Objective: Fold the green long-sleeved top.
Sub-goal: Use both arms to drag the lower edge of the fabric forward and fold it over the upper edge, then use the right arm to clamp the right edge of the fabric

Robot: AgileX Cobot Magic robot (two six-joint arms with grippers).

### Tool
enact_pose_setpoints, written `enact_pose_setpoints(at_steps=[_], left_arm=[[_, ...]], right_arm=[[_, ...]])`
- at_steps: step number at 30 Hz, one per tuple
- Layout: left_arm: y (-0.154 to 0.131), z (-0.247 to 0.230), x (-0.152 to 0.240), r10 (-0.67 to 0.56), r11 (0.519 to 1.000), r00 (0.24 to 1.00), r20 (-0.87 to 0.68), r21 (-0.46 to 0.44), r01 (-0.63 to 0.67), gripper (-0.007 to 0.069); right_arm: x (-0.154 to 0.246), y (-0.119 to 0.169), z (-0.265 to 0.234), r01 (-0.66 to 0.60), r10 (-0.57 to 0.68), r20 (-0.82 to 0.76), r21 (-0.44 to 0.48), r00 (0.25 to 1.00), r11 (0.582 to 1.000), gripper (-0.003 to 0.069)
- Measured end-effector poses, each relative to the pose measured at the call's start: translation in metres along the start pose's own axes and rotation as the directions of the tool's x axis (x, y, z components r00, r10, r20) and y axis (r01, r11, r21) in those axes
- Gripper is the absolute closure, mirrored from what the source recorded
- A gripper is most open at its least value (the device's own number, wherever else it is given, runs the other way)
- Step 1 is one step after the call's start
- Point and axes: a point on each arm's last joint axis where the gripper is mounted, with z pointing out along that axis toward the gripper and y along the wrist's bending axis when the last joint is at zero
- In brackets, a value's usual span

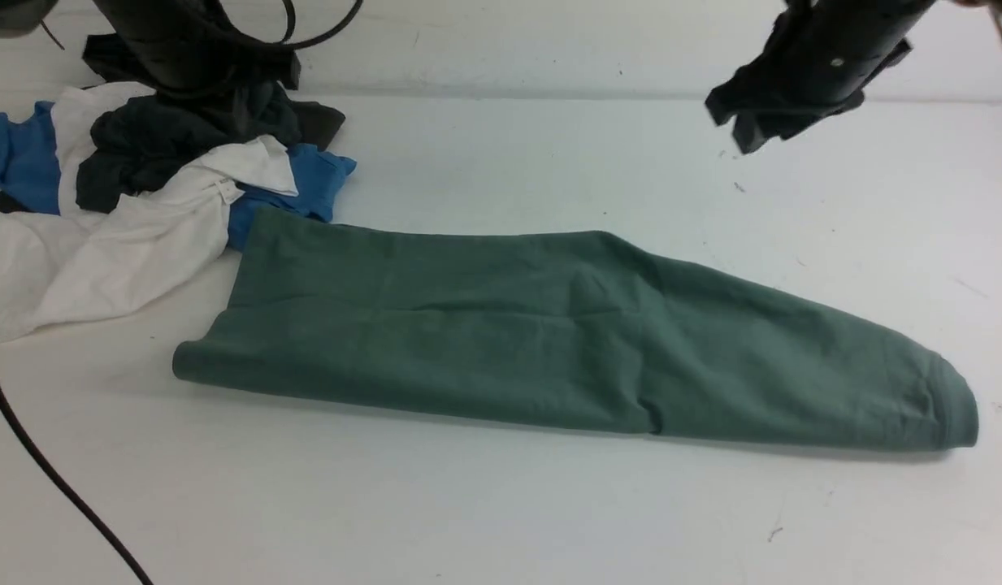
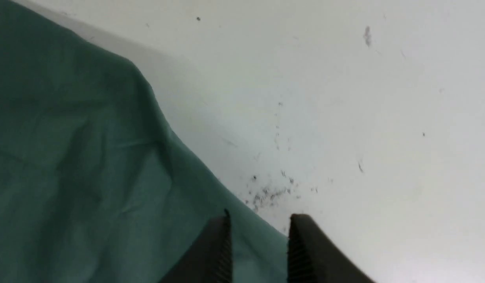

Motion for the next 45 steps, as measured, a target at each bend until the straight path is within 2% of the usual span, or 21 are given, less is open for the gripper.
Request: enact_pose_setpoints(at_steps=[2,5,6,7,8,10,15,20,21,25,26,27,29,33,37,41,43,44,45], left_arm=[[-0.008,0.012,0.006,0.028,0.998,0.999,-0.040,0.049,-0.026,0.0629],[-0.014,0.037,0.024,0.053,0.996,0.988,-0.143,0.082,-0.042,0.0629],[-0.014,0.039,0.026,0.055,0.996,0.987,-0.151,0.083,-0.043,0.0629],[-0.017,0.056,0.041,0.060,0.995,0.972,-0.227,0.097,-0.039,0.0629],[-0.017,0.057,0.041,0.060,0.994,0.972,-0.228,0.098,-0.038,0.0629],[-0.021,0.079,0.061,0.065,0.994,0.951,-0.303,0.107,-0.034,0.0629],[-0.027,0.111,0.089,0.066,0.994,0.943,-0.325,0.108,-0.033,0.0629],[-0.022,0.128,0.098,0.079,0.996,0.937,-0.340,0.075,-0.056,0.0629],[-0.022,0.129,0.099,0.075,0.996,0.936,-0.345,0.065,-0.055,0.0629],[-0.020,0.130,0.099,0.049,0.998,0.936,-0.350,0.041,-0.037,0.0629],[-0.020,0.129,0.099,0.048,0.999,0.936,-0.348,0.037,-0.038,0.0629],[-0.020,0.129,0.099,0.047,0.999,0.936,-0.348,0.036,-0.037,0.0629],[-0.019,0.124,0.098,0.054,0.999,0.939,-0.339,0.027,-0.047,0.0629],[-0.020,0.100,0.093,0.053,0.998,0.949,-0.310,0.031,-0.046,0.0629],[-0.025,0.055,0.082,0.048,0.998,0.974,-0.221,0.060,-0.036,0.0629],[-0.028,0.012,0.077,0.045,0.997,0.989,-0.141,0.075,-0.034,0.0629],[-0.029,-0.018,0.076,0.049,0.996,0.995,-0.086,0.077,-0.042,0.0629],[-0.029,-0.023,0.076,0.049,0.996,0.996,-0.078,0.077,-0.043,0.0629],[-0.030,-0.032,0.077,0.052,0.996,0.996,-0.066,0.077,-0.047,0.0629]], right_arm=[[0.018,-0.008,-0.005,-0.036,0.036,-0.045,-0.003,0.998,0.999,0.0599],[0.056,-0.026,-0.004,-0.126,0.126,-0.148,0.009,0.981,0.992,0.0658],[0.058,-0.026,-0.001,-0.129,0.129,-0.160,0.008,0.979,0.992,0.0659],[0.084,-0.038,0.003,-0.214,0.209,-0.226,0.002,0.952,0.977,0.0669],[0.086,-0.039,0.003,-0.224,0.218,-0.232,0.002,0.948,0.975,0.0669],[0.115,-0.056,0.007,-0.326,0.312,-0.297,0.000,0.903,0.945,0.0671],[0.159,-0.083,0.022,-0.448,0.437,-0.393,0.069,0.809,0.891,0.0657],[0.165,-0.088,0.025,-0.434,0.437,-0.392,0.100,0.809,0.895,0.0550],[0.163,-0.090,0.026,-0.433,0.439,-0.363,0.104,0.822,0.896,0.0475],[0.161,-0.093,0.038,-0.445,0.458,-0.325,0.119,0.827,0.888,0.0256],[0.163,-0.095,0.044,-0.449,0.465,-0.332,0.129,0.820,0.884,0.0204],[0.163,-0.095,0.045,-0.450,0.467,-0.334,0.132,0.819,0.883,0.0194],[0.167,-0.098,0.064,-0.478,0.503,-0.350,0.163,0.790,0.863,0.0081],[0.172,-0.099,0.086,-0.504,0.533,-0.362,0.180,0.764,0.845,0.0025],[0.178,-0.098,0.108,-0.520,0.545,-0.386,0.177,0.745,0.836,0.0031],[0.184,-0.096,0.125,-0.534,0.552,-0.416,0.170,0.723,0.828,0.0092],[0.182,-0.096,0.128,-0.534,0.543,-0.418,0.151,0.728,0.832,0.0224],[0.182,-0.096,0.128,-0.533,0.542,-0.418,0.150,0.729,0.833,0.0237],[0.182,-0.096,0.129,-0.528,0.534,-0.420,0.142,0.734,0.837,0.0292]])
